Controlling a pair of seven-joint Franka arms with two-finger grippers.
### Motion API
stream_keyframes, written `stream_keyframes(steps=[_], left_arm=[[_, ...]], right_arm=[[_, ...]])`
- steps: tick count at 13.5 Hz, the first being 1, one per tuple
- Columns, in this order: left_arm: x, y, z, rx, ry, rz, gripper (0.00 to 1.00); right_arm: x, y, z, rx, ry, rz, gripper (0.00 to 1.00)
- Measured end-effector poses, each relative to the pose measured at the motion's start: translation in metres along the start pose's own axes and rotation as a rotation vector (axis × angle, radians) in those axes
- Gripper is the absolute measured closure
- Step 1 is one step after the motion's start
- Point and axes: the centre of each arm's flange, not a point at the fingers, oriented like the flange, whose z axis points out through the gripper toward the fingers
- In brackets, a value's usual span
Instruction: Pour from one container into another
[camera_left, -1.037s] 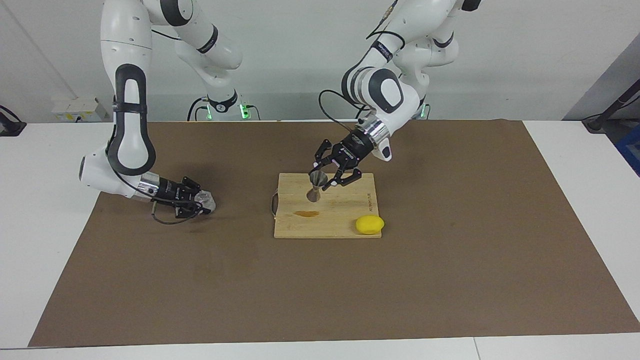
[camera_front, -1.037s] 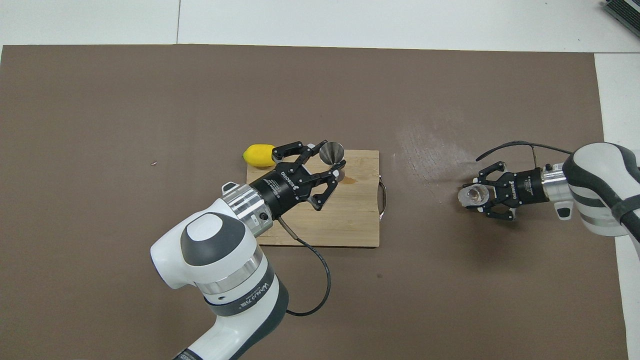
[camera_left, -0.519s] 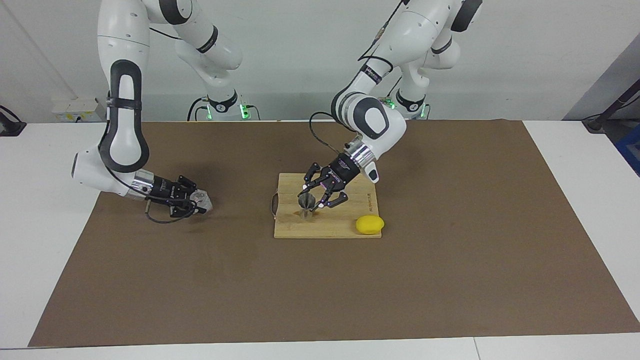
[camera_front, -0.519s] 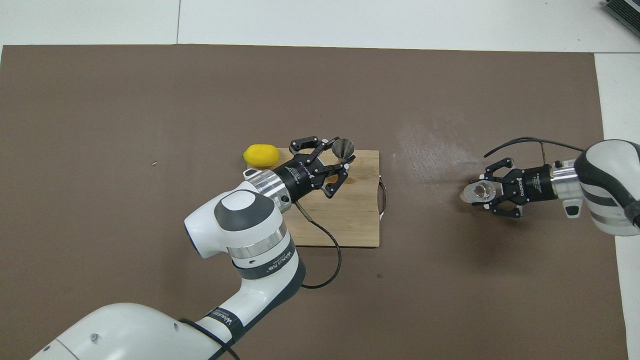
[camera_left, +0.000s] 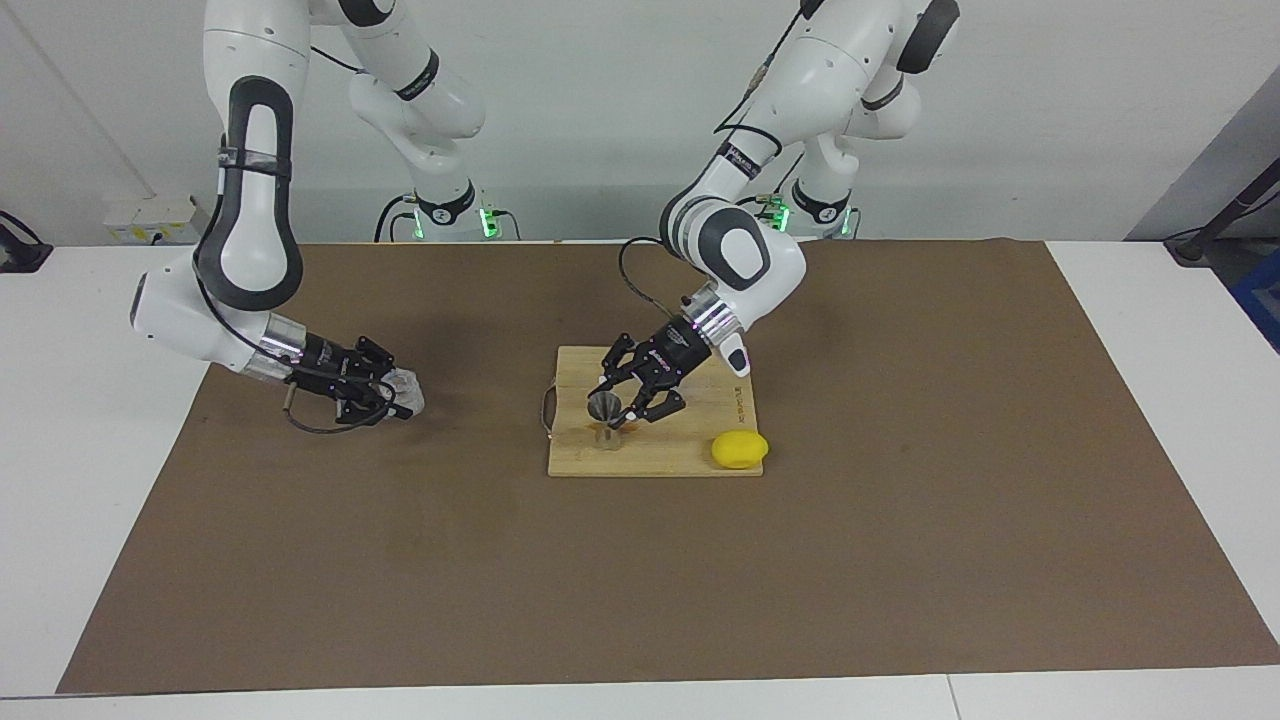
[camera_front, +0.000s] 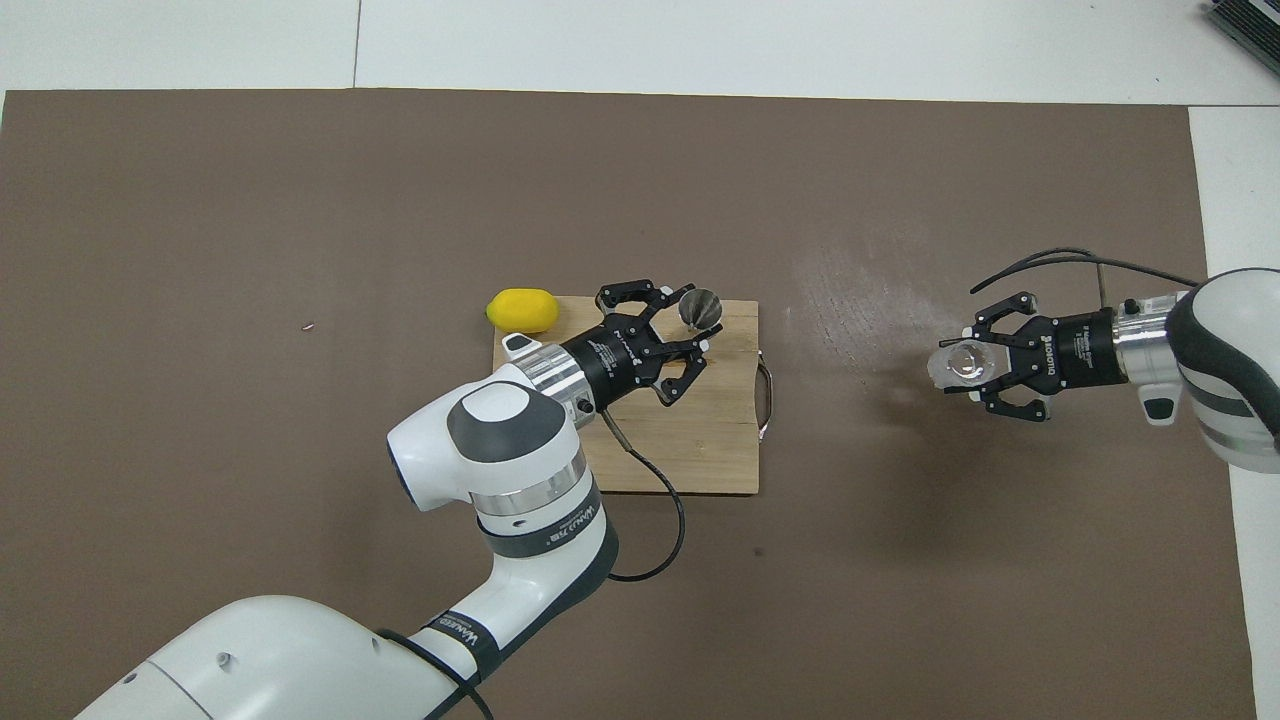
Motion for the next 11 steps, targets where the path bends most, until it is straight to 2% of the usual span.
stream_keyframes(steps=[5, 9, 11], left_arm=[[0.009, -0.009, 0.002, 0.018, 0.015, -0.001, 0.49], [0.014, -0.01, 0.001, 0.036, 0.0, 0.019, 0.49], [0.023, -0.01, -0.002, 0.038, 0.014, 0.024, 0.3]], right_arm=[[-0.037, -0.006, 0.005, -0.005, 0.014, 0.016, 0.49], [-0.06, -0.012, 0.01, 0.018, 0.042, 0.036, 0.49], [-0.067, -0.017, 0.01, 0.048, 0.063, 0.053, 0.49]])
